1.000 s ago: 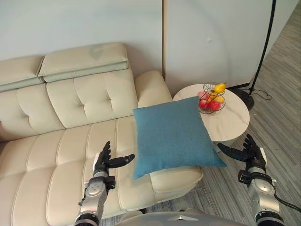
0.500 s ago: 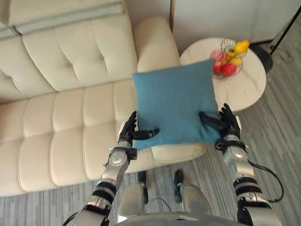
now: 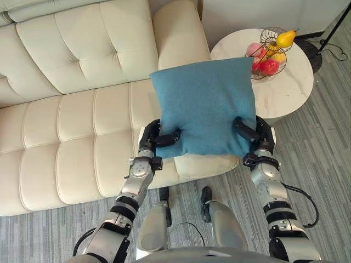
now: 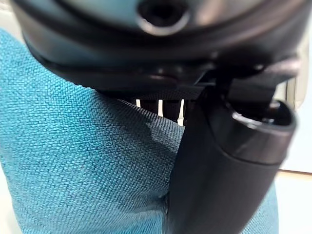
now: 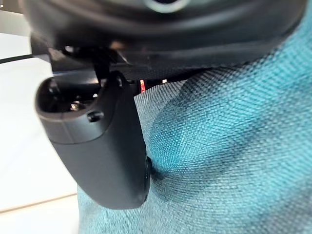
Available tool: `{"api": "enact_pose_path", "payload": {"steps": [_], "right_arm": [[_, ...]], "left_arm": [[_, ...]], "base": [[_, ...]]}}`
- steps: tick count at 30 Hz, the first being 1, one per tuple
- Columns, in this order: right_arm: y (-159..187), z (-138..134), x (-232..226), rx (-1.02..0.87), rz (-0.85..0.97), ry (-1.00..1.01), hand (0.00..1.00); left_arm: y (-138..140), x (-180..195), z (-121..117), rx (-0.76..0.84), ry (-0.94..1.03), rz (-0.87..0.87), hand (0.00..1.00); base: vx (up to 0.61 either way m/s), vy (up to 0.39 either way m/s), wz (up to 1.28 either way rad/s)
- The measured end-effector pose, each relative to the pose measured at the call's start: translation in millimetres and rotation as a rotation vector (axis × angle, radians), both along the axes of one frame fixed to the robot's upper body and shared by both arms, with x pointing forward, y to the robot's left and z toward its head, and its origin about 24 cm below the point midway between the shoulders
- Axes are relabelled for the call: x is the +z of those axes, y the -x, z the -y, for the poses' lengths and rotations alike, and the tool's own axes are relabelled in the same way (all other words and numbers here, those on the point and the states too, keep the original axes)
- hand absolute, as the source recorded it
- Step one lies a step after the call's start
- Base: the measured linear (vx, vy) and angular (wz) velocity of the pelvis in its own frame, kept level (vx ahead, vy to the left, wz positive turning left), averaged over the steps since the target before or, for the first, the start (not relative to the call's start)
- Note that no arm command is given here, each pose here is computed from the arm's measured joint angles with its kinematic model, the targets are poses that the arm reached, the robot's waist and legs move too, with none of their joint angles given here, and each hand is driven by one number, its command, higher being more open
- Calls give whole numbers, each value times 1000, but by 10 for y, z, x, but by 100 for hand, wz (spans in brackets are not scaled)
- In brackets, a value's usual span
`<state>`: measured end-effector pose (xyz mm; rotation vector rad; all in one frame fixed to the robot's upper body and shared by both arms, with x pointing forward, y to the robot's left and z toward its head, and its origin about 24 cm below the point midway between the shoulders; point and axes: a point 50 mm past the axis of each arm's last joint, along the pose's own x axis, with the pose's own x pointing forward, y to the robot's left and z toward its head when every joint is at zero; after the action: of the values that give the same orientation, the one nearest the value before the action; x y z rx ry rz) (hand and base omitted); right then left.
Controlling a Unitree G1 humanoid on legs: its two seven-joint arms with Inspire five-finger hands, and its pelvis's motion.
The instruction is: Pick up cushions and gather them together orderly.
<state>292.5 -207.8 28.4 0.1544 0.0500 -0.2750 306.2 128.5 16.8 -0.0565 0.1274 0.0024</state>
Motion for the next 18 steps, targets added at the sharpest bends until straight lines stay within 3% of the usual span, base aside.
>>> {"api": "enact_pose_path", "payload": {"steps": [6, 18], "right_arm": [[251, 7, -144, -13, -33, -10, 0], [785, -62, -220, -11, -60, 91, 0]], "left_arm": [[124, 34, 59, -21, 42, 29, 0], [760, -255, 13, -19, 130, -64, 0]], "base": [[67, -17, 2], [31, 7, 3]]}}
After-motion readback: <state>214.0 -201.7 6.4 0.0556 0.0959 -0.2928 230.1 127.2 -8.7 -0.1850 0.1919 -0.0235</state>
